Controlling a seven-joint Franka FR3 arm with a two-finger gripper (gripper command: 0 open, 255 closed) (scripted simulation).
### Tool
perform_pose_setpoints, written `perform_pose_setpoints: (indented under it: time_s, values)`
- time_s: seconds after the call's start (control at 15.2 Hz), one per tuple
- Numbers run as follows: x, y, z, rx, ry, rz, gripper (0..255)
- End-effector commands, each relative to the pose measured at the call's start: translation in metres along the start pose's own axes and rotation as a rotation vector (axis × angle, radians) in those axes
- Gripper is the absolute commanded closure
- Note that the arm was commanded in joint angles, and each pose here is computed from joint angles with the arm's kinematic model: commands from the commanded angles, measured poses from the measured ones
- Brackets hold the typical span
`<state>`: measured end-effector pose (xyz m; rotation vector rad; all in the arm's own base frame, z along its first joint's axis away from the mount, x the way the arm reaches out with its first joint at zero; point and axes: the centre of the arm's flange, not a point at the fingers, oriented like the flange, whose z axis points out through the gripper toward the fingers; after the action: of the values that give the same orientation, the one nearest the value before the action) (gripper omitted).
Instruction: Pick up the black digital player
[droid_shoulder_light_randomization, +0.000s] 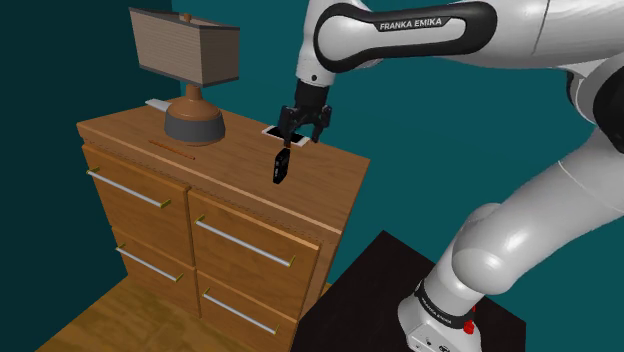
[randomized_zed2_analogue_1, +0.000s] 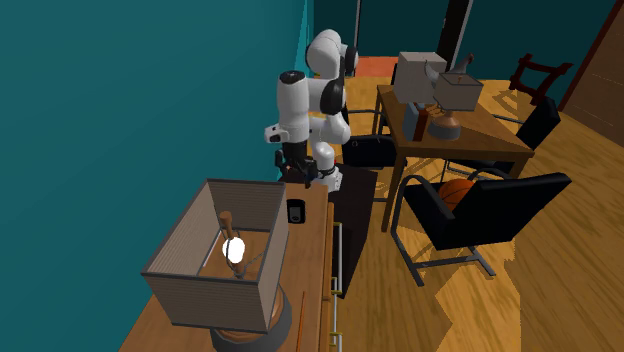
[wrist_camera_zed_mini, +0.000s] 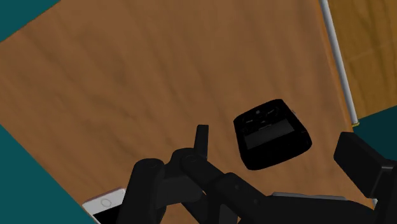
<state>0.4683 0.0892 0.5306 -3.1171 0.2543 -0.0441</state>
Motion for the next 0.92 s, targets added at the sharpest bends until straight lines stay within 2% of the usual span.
perform_pose_setpoints:
  time_s: [0.0, 0.13, 0.59, 0.79, 0.86]
  values:
    - [0.022, -0.013, 0.015, -0.013, -0.015, 0.017, 0]
    - [0.044, -0.026, 0.029, -0.027, -0.030, 0.032, 0]
    - [0.043, -0.025, 0.066, -0.027, -0.030, 0.032, 0]
    - [0.043, -0.025, 0.069, -0.027, -0.030, 0.032, 0]
    - [0.043, -0.025, 0.069, -0.027, -0.030, 0.032, 255]
